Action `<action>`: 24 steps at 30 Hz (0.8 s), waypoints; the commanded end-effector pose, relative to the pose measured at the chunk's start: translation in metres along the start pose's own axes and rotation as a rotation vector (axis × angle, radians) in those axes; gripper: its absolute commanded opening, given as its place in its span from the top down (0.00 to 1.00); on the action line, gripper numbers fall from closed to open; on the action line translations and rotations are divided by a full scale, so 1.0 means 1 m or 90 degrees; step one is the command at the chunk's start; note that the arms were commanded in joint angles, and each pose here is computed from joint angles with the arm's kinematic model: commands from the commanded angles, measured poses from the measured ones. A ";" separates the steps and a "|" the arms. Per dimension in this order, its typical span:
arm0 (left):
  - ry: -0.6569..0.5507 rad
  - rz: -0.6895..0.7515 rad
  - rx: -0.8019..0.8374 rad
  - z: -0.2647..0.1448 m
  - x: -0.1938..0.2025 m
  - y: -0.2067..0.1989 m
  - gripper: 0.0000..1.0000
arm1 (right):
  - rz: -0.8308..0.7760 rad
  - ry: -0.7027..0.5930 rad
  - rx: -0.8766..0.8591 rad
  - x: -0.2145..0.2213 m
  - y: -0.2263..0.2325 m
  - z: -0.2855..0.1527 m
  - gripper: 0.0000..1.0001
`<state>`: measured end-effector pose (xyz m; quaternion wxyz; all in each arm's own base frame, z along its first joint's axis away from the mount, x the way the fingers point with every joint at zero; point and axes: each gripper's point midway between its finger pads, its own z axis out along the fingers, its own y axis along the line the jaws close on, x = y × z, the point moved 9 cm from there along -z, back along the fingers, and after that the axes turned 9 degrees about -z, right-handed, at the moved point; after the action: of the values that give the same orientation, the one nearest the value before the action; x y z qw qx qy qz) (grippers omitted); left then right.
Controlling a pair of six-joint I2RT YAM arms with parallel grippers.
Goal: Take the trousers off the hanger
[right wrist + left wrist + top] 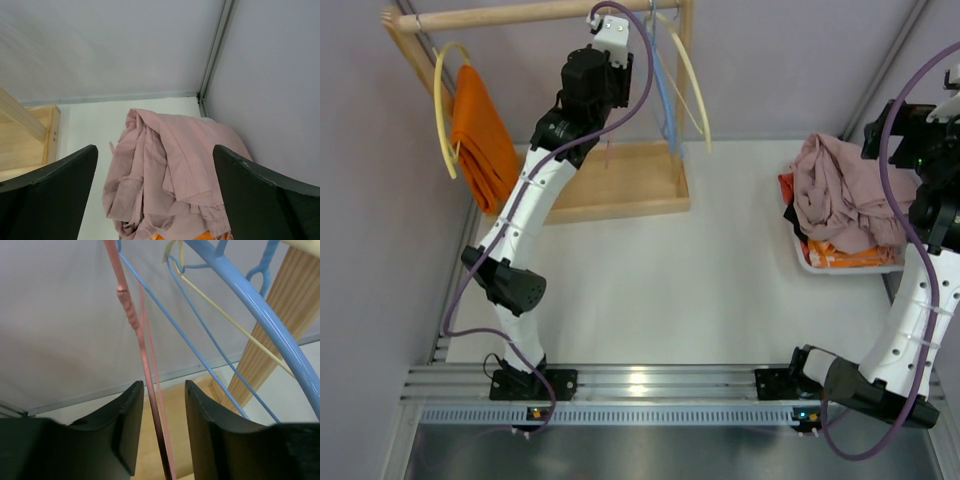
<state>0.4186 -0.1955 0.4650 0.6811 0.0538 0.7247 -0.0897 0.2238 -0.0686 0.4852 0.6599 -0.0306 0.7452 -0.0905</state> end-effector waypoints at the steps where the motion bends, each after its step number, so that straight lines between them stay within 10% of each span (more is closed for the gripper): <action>1: -0.055 -0.012 -0.012 -0.036 -0.034 0.009 0.53 | -0.001 -0.037 -0.002 -0.012 0.001 -0.014 0.01; 10: -0.071 -0.020 -0.006 -0.110 -0.048 0.030 0.29 | 0.012 -0.030 -0.030 -0.002 0.006 -0.008 0.00; 24: -0.101 -0.203 -0.062 -0.203 -0.067 0.118 0.20 | 0.076 -0.004 -0.084 0.019 0.014 0.010 0.01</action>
<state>0.2523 -0.0483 0.5423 0.7342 -0.0659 0.6627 -0.1320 0.2314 -0.0589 0.4549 0.6425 -0.0293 0.7656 -0.0117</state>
